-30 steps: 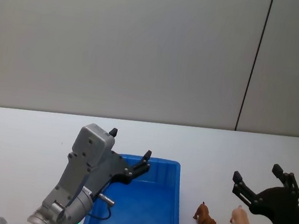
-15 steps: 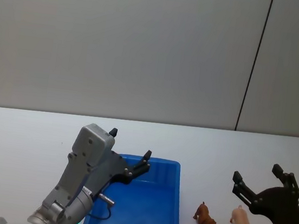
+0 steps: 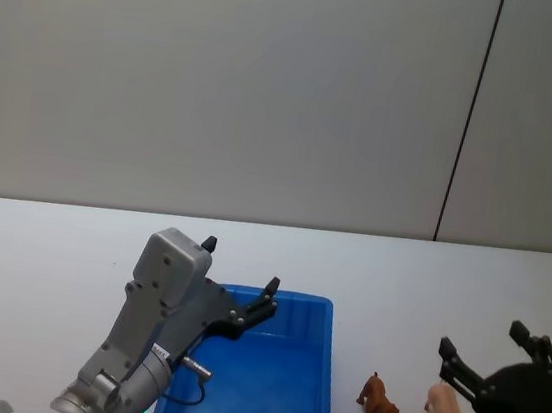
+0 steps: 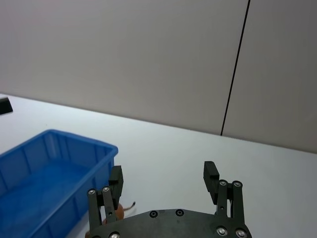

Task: Pick up the two dolls from the table and place them into the box.

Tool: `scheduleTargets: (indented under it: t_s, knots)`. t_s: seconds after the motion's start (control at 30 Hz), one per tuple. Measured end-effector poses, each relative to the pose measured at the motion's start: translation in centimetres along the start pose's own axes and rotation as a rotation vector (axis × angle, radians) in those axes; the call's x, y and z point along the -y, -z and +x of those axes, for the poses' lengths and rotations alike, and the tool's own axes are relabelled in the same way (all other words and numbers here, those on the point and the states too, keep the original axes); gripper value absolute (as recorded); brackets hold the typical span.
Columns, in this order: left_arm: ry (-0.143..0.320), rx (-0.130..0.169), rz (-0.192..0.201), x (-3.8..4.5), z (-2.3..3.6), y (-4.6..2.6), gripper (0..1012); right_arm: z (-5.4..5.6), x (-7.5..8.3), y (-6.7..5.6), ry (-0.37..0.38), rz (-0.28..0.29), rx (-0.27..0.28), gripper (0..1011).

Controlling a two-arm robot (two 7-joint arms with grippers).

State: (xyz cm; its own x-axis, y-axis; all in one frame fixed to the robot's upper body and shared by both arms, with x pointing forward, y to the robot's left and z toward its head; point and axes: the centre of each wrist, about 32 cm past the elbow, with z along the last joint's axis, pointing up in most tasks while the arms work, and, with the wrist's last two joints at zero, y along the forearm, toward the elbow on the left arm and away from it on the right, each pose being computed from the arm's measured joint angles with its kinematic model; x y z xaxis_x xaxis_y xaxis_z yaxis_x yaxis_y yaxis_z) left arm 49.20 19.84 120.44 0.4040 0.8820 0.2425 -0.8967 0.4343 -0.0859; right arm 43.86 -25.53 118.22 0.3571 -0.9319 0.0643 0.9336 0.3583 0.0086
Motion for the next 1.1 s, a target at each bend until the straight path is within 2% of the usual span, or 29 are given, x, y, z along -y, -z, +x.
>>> scheduleTargets:
  t_s: [0.53,0.73,1.1]
  knots:
    - [0.0,0.0,0.0,0.0,0.0,0.0,1001,1.5,1.6,1.9,-0.031,-0.153,0.003,1001]
    - [0.0,0.0,0.0,0.0,0.0,0.0,1001,1.6,1.6,2.5,-0.034,-0.194,-0.007,1001]
    - [0.0,0.0,0.0,0.0,0.0,0.0,1001,1.3,0.7,3.8,-0.037,-0.263,-0.039,1001]
